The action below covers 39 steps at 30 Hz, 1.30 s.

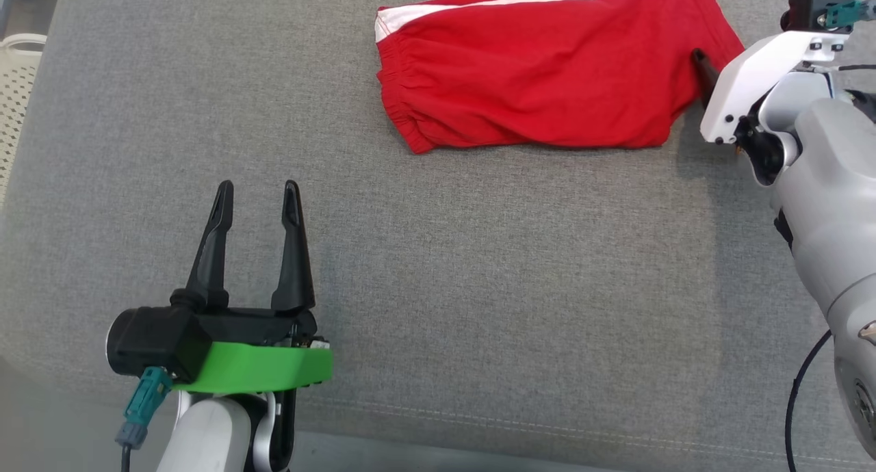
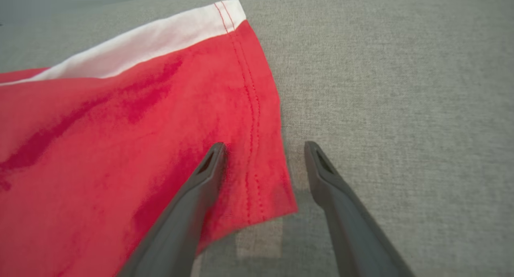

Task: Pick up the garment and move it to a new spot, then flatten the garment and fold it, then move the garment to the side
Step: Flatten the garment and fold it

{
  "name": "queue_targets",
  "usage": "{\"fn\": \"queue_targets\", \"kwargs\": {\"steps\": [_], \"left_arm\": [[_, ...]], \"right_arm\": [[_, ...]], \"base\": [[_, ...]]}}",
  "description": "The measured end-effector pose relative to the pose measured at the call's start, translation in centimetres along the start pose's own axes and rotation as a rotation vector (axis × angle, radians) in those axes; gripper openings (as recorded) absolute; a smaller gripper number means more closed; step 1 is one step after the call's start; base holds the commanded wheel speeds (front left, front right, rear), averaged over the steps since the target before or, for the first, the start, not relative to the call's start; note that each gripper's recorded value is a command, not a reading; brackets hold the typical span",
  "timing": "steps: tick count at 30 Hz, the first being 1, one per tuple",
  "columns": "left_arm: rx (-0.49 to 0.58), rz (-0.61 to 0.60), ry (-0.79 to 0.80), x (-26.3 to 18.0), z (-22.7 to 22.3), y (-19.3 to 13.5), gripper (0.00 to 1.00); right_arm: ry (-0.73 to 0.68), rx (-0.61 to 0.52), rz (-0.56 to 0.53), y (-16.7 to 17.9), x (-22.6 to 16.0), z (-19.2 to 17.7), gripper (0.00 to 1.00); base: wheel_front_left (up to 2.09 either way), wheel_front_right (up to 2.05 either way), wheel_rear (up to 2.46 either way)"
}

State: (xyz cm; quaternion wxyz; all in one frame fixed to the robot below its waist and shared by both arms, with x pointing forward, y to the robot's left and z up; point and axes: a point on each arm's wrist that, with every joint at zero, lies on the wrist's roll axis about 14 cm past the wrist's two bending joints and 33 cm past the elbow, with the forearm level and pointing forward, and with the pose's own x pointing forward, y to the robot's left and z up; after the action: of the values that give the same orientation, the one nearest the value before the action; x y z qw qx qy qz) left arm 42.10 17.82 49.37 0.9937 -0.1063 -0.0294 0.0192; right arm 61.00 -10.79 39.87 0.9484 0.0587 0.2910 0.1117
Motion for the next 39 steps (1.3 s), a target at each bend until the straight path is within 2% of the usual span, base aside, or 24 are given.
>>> {"fn": "queue_targets", "kwargs": {"steps": [2,3,4,5,6,8,10,11,21,39], "left_arm": [[0.003,0.005,-0.001,-0.1,0.0,0.1,1.00],[0.001,0.005,0.000,-0.2,0.0,0.2,1.00],[0.000,0.005,0.001,-0.2,0.0,0.1,1.00],[-0.004,0.005,0.003,-0.2,-0.1,0.1,1.00],[-0.009,0.004,0.005,-0.2,-0.2,0.0,1.00],[-0.005,0.003,0.010,-0.3,-0.4,0.0,1.00],[-0.006,0.002,0.015,-0.4,-0.5,0.0,1.00],[-0.007,0.002,0.017,-0.4,-0.6,0.0,1.00],[-0.024,-0.014,0.020,-0.8,-0.5,-0.5,1.00],[-0.069,-0.073,0.000,-1.5,0.4,-2.9,1.00]], "right_arm": [[0.015,0.000,0.003,0.2,0.0,-0.3,1.00],[0.027,-0.001,0.004,0.3,0.1,-0.7,0.87],[0.033,0.001,0.005,0.4,0.1,-1.0,0.59],[0.037,0.009,0.008,0.6,0.1,-1.1,0.44],[0.042,0.018,0.011,0.7,0.2,-1.2,0.44],[0.045,0.025,0.014,0.9,0.3,-1.3,0.24],[0.048,0.031,0.017,1.1,0.4,-1.3,0.10],[0.049,0.023,0.018,1.2,0.5,-1.3,0.00],[0.050,0.005,0.026,2.0,-0.3,-1.0,0.00],[0.043,-0.017,-0.028,0.1,-5.0,-3.5,0.00]], "base": [[0.00,0.00,0.00],[0.00,0.00,0.00],[0.00,0.00,0.00],[0.00,0.00,0.00],[0.00,0.00,0.00],[0.00,0.00,0.00],[0.00,0.00,0.00],[0.00,0.00,0.00],[0.00,0.00,0.00],[0.00,0.00,0.00]]}}
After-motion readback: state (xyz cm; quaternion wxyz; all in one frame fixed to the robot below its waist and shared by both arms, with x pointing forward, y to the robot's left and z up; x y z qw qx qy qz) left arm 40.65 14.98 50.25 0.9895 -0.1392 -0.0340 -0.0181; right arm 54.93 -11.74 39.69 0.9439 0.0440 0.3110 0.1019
